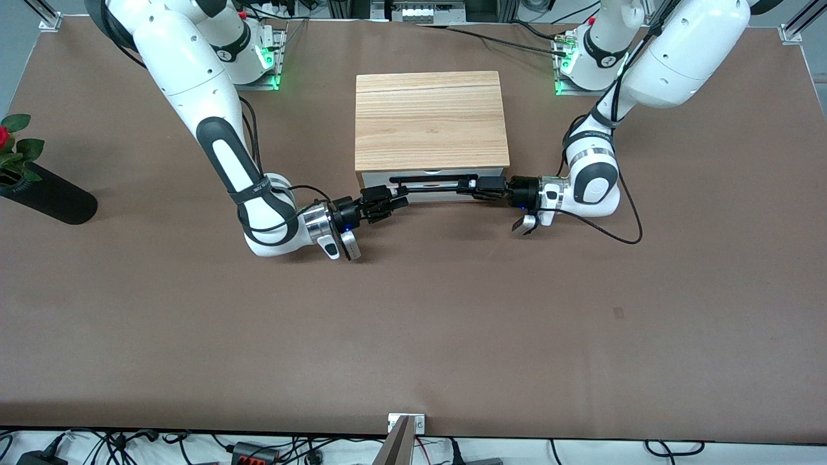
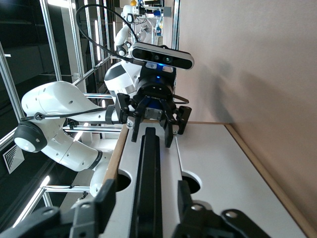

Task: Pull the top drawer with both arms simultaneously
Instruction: 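Close the right gripper and the left gripper on the black handle ends, then pull the black handle outward with both grippers to slide the drawer open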

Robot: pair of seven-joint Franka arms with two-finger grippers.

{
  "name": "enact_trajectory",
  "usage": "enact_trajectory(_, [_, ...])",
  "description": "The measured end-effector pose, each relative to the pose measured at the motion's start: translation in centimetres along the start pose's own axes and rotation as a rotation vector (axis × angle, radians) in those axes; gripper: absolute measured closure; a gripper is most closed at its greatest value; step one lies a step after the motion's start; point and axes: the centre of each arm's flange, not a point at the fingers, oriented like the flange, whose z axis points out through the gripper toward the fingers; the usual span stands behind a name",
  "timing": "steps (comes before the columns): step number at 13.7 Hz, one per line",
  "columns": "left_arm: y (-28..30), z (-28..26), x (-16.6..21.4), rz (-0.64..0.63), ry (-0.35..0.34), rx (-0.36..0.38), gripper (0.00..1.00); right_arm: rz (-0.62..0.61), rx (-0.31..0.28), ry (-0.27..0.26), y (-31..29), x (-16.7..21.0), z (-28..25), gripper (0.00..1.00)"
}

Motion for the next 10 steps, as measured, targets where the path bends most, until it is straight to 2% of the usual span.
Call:
enact_trajectory(1, [-0.1,0.1,-0.2,-0.004,-0.003,-0.004,0.57,0.005,0.0,-0.002,0.0,-0.1,0.1,0.45])
enact_trajectory(2, [-0.1,0.0,-0.3,-0.006,-0.004,-0.006,0.57,0.01,0.001,-0.004,0.1,-0.3,0.2,0.53])
enact_trajectory(3, [-0.1,0.0,-0.3,-0.006,-0.005,-0.009,0.67,0.015,0.002,-0.007,0.2,-0.5,0.3,0.63])
enact_trajectory(4, [-0.1,0.0,-0.3,-0.006,-0.006,-0.012,0.74,0.017,0.003,-0.011,0.3,-0.6,0.5,0.63])
enact_trajectory(5, [0.0,0.0,-0.3,-0.006,-0.006,-0.013,0.75,0.021,0.003,-0.016,0.4,-0.8,0.8,0.64])
enact_trajectory(6, [0.0,0.0,-0.3,0.009,-0.006,-0.014,0.81,0.028,0.003,-0.021,0.6,-1.1,1.1,0.64])
enact_trajectory(8, [0.0,0.0,-0.3,0.018,-0.005,-0.013,0.81,0.038,0.008,-0.027,0.8,-1.6,1.4,0.69])
enact_trajectory(9, [0.0,0.0,-0.3,0.019,-0.005,-0.013,0.81,0.037,0.012,-0.028,0.7,-1.5,1.4,0.74])
enact_trajectory(10, [0.0,0.0,-0.3,0.019,-0.005,-0.013,0.81,0.037,0.011,-0.027,0.6,-1.5,1.4,0.74])
